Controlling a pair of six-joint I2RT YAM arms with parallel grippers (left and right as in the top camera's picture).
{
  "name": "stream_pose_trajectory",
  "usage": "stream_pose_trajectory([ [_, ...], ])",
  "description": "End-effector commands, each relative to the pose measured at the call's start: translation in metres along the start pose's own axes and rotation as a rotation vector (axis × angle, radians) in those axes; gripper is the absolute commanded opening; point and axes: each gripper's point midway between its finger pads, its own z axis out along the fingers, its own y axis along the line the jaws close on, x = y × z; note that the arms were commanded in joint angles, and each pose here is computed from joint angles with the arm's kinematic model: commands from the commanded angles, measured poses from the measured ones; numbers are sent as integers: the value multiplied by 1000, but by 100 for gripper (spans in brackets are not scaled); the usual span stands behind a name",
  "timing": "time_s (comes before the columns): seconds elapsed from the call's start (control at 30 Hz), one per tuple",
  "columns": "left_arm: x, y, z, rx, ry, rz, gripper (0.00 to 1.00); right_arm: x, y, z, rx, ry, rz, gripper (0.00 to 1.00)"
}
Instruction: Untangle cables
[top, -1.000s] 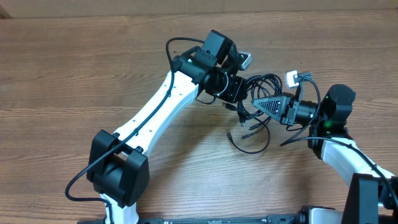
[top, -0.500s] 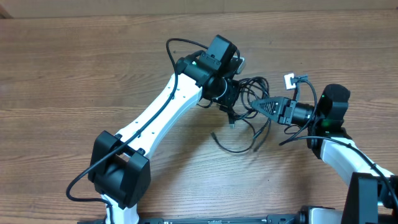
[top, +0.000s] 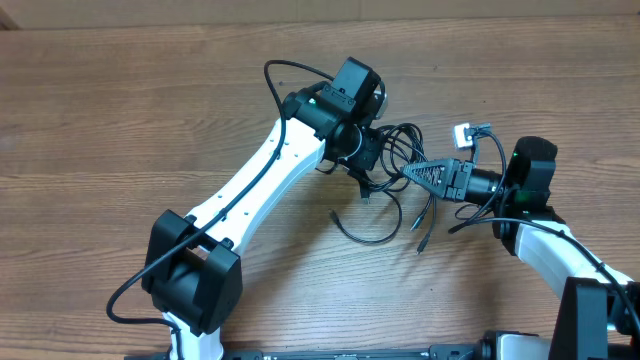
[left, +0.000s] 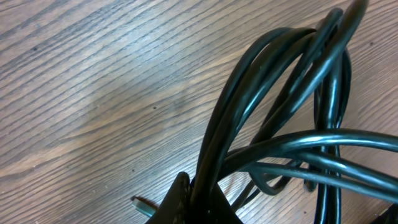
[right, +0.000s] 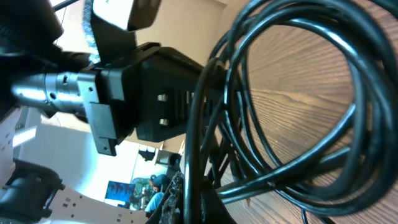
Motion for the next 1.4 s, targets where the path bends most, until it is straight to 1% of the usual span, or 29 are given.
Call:
stream_pose_trajectory([
  [0.0,-10,21,-6,-98,-42,-32,4,-1,-5,-1,24,-10,25,4],
  [0.13,-6,23,-6,-104,-24,-36,4,1,-35,-3,161,-60,114,4],
  [0.27,0,7,-5,-31,2,-31,4,4,-61,-9,291,-95,161,4],
  [0.3,1,3,-4,-15,8,-27,4,6,-72,-13,349,-112,191,4],
  [0.47,2,1,-4,-15,8,-22,4,14,-103,-27,527,-136,226,4],
  [0.67,1,2,-4,-15,8,-23,4,33,-136,-51,749,-129,272,4],
  [1.1,3,1,-4,-12,13,-23,4,29,-158,-76,938,-188,253,4],
  [1.23,5,-7,-4,32,25,-22,4,21,-157,-76,935,-213,223,4],
  [1.37,5,-8,-4,36,27,-22,4,7,-155,-75,922,-252,178,4],
])
